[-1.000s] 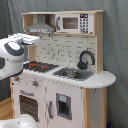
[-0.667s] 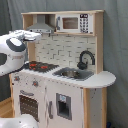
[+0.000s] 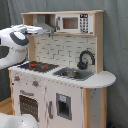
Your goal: Play with the kitchen
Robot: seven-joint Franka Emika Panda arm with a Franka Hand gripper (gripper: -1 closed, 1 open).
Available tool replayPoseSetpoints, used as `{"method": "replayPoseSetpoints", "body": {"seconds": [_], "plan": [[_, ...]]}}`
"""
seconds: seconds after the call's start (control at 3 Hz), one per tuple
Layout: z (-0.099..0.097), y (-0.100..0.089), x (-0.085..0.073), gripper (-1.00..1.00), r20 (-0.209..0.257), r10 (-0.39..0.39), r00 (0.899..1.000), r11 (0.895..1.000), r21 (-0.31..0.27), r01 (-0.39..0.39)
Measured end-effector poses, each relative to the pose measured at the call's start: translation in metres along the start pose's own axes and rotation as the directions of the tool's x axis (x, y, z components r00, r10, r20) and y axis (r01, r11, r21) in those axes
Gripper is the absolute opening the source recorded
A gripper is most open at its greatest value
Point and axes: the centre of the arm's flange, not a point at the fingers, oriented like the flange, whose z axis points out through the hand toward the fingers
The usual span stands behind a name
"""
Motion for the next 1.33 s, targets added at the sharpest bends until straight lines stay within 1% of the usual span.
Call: {"method": "replayPoseSetpoints", "body": {"seconds": [0.33, 0.67, 1.0, 1.33], "plan": [[0.006, 0.013, -0.020, 1.00, -0.023, -0.013, 1.000, 0.999, -0.041, 0.012], [0.025, -0.001, -0.039, 1.00, -0.049, -0.024, 0.998, 0.999, -0.034, 0.023], [0.054, -0.028, -0.045, 1.00, -0.098, -0.024, 0.995, 1.000, 0.006, 0.024], [0.085, -0.057, -0.036, 1.00, -0.151, -0.014, 0.989, 0.997, 0.070, 0.025]]}}
